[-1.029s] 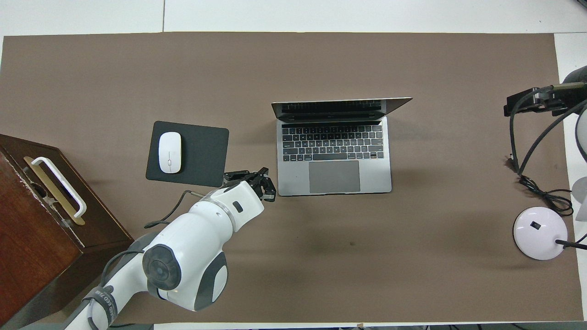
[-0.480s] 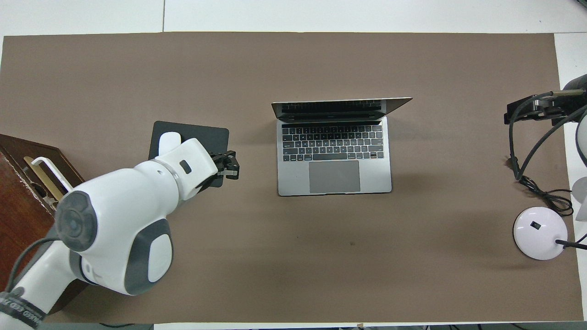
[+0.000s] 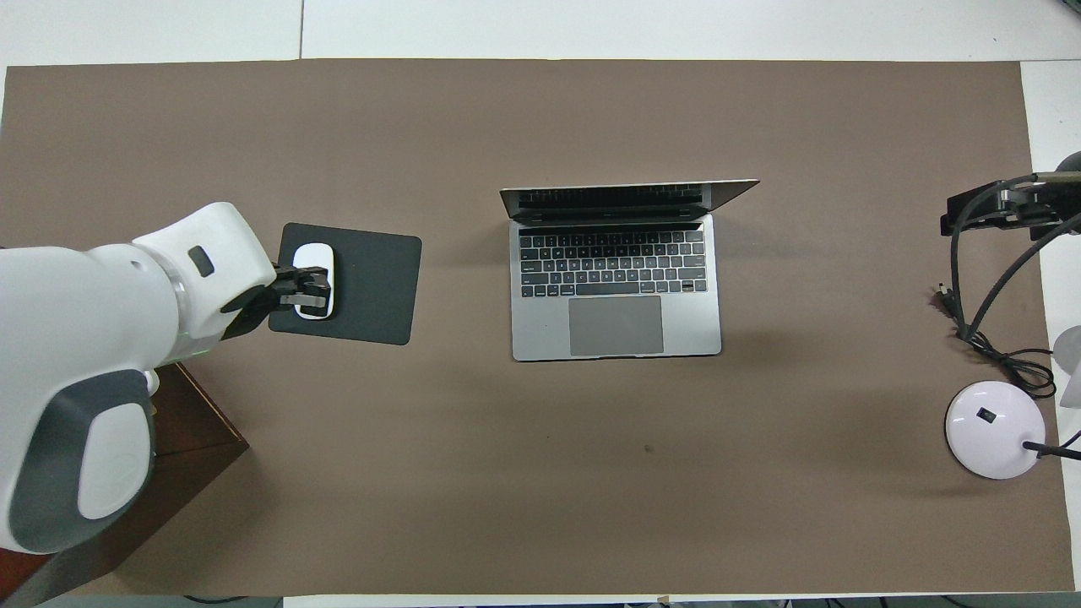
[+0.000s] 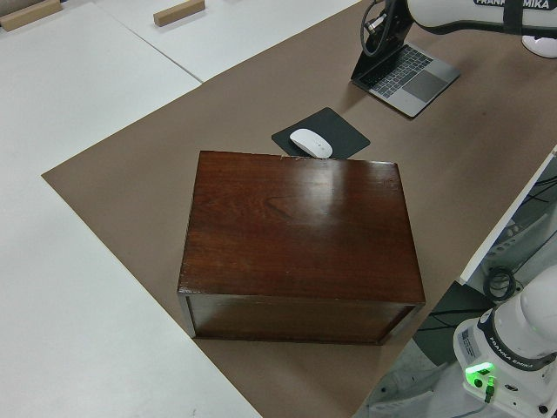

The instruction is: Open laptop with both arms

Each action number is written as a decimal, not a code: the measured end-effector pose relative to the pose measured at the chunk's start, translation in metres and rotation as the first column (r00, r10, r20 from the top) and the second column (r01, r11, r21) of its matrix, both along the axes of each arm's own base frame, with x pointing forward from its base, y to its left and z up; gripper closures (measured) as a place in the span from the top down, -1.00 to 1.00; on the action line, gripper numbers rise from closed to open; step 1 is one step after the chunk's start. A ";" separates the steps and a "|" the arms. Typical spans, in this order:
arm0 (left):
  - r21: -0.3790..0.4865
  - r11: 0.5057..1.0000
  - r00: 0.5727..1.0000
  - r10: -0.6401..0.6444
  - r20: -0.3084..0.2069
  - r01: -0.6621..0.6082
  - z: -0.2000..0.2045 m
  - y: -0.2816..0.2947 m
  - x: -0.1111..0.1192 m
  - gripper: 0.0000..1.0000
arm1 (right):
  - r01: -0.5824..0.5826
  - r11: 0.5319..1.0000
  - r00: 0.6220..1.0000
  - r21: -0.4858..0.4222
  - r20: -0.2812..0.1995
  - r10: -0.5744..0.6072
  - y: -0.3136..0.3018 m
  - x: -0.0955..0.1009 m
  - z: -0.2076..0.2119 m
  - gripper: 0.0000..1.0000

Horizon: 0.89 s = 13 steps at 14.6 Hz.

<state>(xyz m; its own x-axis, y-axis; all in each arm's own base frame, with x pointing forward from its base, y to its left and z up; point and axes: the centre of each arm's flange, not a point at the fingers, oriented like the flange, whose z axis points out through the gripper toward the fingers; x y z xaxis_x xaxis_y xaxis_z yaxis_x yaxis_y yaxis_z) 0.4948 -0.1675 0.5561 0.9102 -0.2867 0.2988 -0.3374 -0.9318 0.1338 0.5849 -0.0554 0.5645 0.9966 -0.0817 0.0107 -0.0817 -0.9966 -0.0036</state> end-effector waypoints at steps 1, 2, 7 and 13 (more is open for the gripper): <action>0.021 1.000 1.000 -0.002 -0.012 0.002 0.010 0.010 0.002 -0.98 | 0.000 1.000 1.000 0.000 0.001 0.000 0.000 0.000 0.000 1.00; 0.037 0.999 1.000 -0.005 -0.024 0.006 0.018 0.022 0.004 -0.98 | 0.000 1.000 1.000 0.000 0.001 0.000 0.000 0.000 0.000 1.00; 0.102 0.995 0.997 -0.001 -0.080 0.009 0.051 0.103 0.012 -0.98 | -0.002 1.000 1.000 0.000 0.000 0.002 0.001 0.000 0.000 1.00; 0.109 0.987 0.987 0.128 -0.101 -0.117 0.054 0.179 0.014 -0.97 | -0.004 1.000 1.000 0.001 -0.001 0.004 0.002 0.000 0.000 1.00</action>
